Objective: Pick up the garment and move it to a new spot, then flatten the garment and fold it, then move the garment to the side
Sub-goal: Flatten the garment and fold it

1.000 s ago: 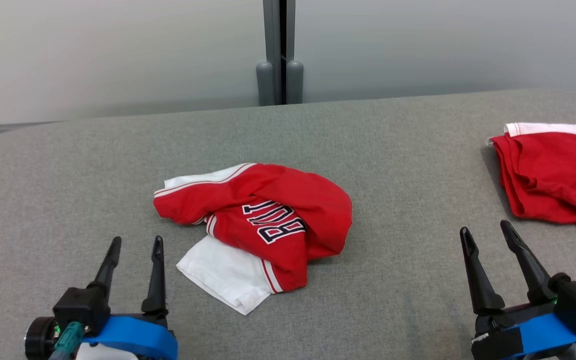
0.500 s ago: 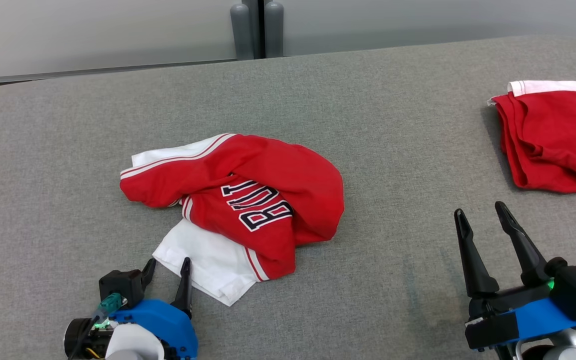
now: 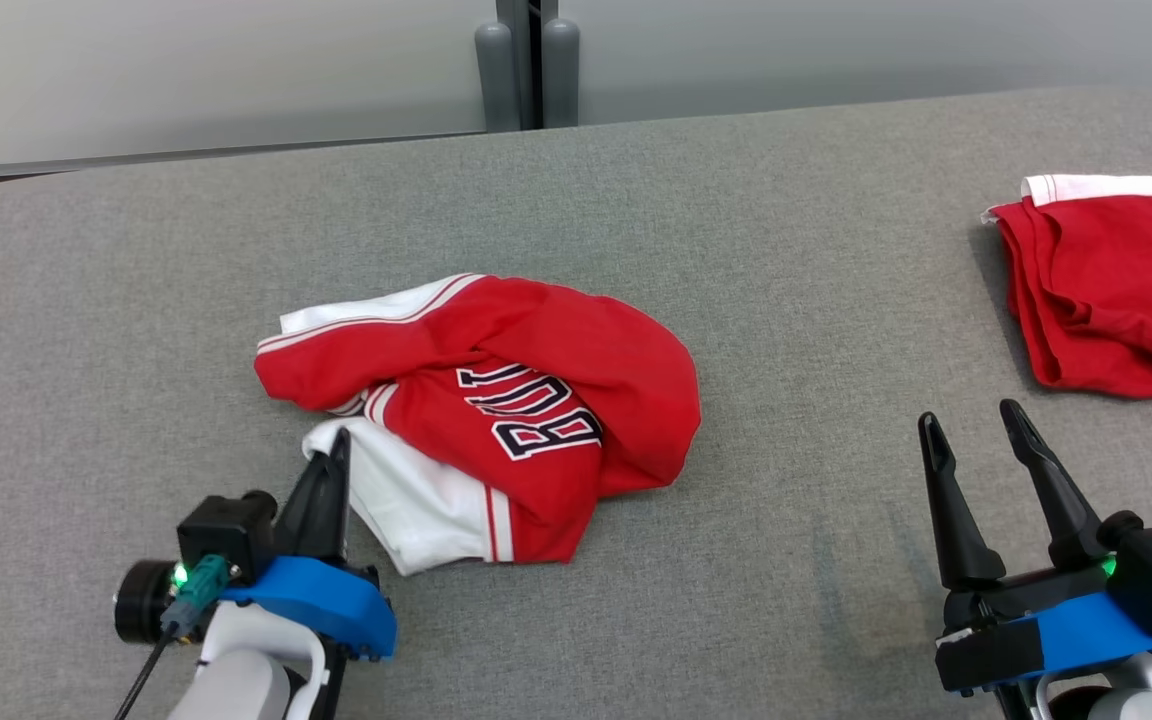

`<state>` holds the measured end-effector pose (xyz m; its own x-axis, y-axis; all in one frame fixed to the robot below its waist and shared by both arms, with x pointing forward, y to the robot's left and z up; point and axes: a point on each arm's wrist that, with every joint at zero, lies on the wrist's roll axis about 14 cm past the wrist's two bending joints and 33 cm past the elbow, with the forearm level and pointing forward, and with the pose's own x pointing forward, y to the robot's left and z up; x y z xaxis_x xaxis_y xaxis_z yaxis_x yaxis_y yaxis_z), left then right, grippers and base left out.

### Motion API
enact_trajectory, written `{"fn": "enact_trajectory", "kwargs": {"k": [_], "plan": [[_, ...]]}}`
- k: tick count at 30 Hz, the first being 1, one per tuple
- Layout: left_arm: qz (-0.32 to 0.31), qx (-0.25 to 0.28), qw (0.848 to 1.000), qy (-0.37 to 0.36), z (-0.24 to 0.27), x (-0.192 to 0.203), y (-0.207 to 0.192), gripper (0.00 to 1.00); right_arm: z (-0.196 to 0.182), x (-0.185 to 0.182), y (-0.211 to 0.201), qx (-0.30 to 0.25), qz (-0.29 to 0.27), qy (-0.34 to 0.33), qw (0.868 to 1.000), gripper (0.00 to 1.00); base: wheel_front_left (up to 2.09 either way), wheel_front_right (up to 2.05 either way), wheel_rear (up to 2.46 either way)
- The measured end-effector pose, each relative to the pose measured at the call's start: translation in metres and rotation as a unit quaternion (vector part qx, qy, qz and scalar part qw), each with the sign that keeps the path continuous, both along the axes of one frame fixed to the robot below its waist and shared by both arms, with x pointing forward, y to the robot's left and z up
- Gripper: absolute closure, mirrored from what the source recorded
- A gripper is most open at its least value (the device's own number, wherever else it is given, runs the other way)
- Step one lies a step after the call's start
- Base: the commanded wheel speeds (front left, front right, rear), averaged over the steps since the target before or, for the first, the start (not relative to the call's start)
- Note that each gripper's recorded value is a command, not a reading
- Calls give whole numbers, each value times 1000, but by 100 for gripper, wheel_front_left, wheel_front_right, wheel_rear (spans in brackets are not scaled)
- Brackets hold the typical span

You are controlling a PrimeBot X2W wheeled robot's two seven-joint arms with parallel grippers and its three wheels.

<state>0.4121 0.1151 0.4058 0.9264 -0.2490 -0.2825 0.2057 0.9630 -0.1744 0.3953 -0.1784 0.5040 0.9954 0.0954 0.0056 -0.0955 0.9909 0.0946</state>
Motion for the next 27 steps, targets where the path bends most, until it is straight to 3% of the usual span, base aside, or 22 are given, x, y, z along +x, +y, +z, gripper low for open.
{"fn": "enact_trajectory", "kwargs": {"k": [5,11,17,27], "plan": [[-11,17,995,-93,54,14,1,100,5,-1,1,3,0,-9,1000,0,0,0,0],[-48,35,975,-213,139,15,-14,100,10,-5,0,6,-4,-15,1000,0,0,0,0],[-99,45,942,-318,219,3,-38,100,14,-7,0,15,-7,-21,1000,0,0,0,0],[-180,28,874,-451,317,-13,-83,100,11,-13,-4,26,-18,-21,999,0,0,0,0]]}}
